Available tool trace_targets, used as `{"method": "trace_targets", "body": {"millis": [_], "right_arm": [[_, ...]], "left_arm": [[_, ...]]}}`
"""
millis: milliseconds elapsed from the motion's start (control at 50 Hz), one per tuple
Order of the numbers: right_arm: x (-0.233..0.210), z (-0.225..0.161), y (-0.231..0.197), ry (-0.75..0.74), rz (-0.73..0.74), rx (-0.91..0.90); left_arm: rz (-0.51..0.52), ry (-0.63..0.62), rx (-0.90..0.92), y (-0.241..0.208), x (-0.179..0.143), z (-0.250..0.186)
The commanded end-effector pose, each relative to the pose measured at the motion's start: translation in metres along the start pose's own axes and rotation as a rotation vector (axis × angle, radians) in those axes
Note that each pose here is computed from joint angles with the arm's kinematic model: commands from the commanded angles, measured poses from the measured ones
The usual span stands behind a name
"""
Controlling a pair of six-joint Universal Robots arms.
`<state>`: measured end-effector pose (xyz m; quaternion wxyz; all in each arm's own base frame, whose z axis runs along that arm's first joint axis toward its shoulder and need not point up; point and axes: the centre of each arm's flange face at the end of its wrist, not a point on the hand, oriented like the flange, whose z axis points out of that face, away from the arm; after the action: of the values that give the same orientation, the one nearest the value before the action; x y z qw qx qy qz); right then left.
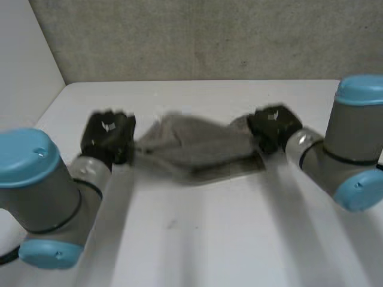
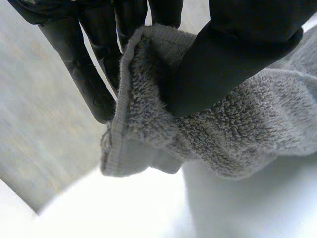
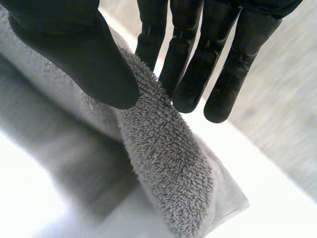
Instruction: Fold the towel.
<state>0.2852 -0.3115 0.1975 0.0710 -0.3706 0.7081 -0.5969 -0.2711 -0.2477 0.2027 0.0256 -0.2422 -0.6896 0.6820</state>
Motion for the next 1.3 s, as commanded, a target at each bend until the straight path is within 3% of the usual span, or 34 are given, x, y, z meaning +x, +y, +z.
{"method": "trace_targets", "body": {"millis": [20,220,340,500,780,1000,1080,1300], "right_arm": [[-0.019,-0.028,0.037,-0.118,0.001,-0.176],[-0.038,-0.064,0.045,-0.197,0.022,-0.197],[-0.037,-0.077,0.047,-0.148,0.005,-0.131],[-0.014,-0.071,0.058,-0.044,0.017,-0.098],[-0.006,-0.069,0.061,-0.014,0.020,-0.093],[0.018,-0.050,0.054,0.121,0.041,-0.051],[0.017,-0.046,0.056,0.121,0.041,-0.059],[0.017,-0.044,0.054,0.123,0.043,-0.049]], "left_arm": [[0.046,0.088,-0.267,0.045,0.013,-0.024],[0.049,0.108,-0.277,0.023,0.009,-0.050],[0.048,0.082,-0.231,0.008,0.000,-0.059],[0.038,0.059,-0.234,0.009,-0.007,-0.058],[0.032,0.051,-0.272,0.024,-0.010,-0.052],[0.045,0.126,-0.292,0.023,0.001,-0.074],[0.042,0.202,-0.291,0.020,0.009,-0.085],[0.051,0.230,-0.340,0.033,0.015,-0.087]]}}
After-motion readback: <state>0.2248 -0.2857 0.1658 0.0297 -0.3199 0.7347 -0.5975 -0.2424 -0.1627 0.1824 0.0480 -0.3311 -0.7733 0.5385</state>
